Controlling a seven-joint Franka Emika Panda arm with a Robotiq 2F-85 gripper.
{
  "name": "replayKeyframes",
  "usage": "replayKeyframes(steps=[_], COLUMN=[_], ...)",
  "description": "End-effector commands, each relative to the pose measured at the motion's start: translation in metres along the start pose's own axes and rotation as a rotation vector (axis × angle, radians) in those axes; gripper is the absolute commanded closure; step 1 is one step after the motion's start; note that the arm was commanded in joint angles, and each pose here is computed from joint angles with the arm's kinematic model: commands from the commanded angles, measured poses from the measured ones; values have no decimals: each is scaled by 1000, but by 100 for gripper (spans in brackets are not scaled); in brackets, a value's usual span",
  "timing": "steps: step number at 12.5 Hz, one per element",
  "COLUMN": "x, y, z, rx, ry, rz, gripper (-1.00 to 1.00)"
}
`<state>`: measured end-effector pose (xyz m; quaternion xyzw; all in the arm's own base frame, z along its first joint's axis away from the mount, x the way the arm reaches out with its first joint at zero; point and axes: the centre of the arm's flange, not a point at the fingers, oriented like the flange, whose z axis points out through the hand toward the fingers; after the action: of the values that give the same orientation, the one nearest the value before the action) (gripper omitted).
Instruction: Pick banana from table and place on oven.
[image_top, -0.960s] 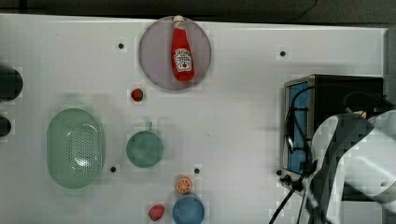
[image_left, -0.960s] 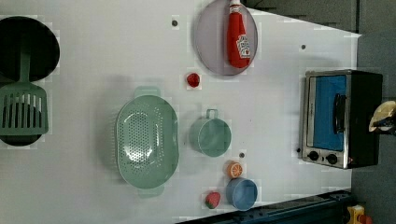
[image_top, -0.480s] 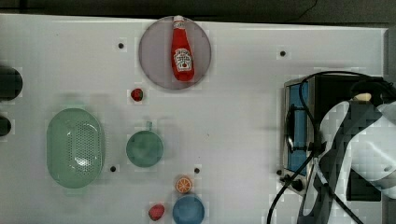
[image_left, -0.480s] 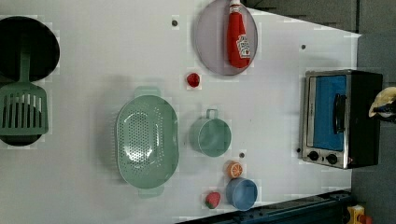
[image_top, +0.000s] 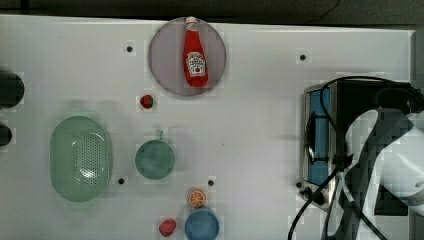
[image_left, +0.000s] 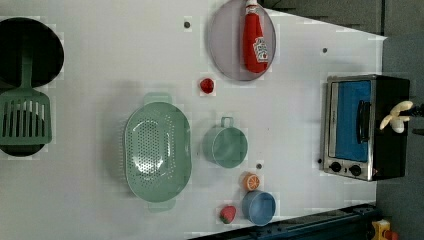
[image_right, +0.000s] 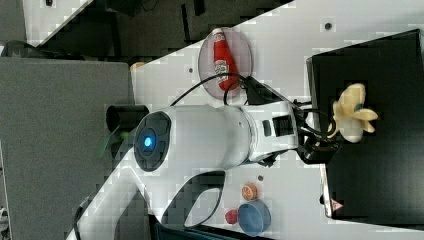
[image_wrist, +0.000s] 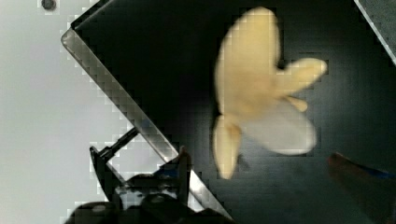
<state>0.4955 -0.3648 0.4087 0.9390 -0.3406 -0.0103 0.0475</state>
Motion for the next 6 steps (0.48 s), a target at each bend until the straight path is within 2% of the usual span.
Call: replayKeyframes(steps=[1,3,6], x=[-10,-31,-78], y=[6,-1,-41], z=[-70,-123,-185], rx=[60,101,88], ry=[52,42,32], rz=[-38,-73,-102], gripper=[-100,-100,-100])
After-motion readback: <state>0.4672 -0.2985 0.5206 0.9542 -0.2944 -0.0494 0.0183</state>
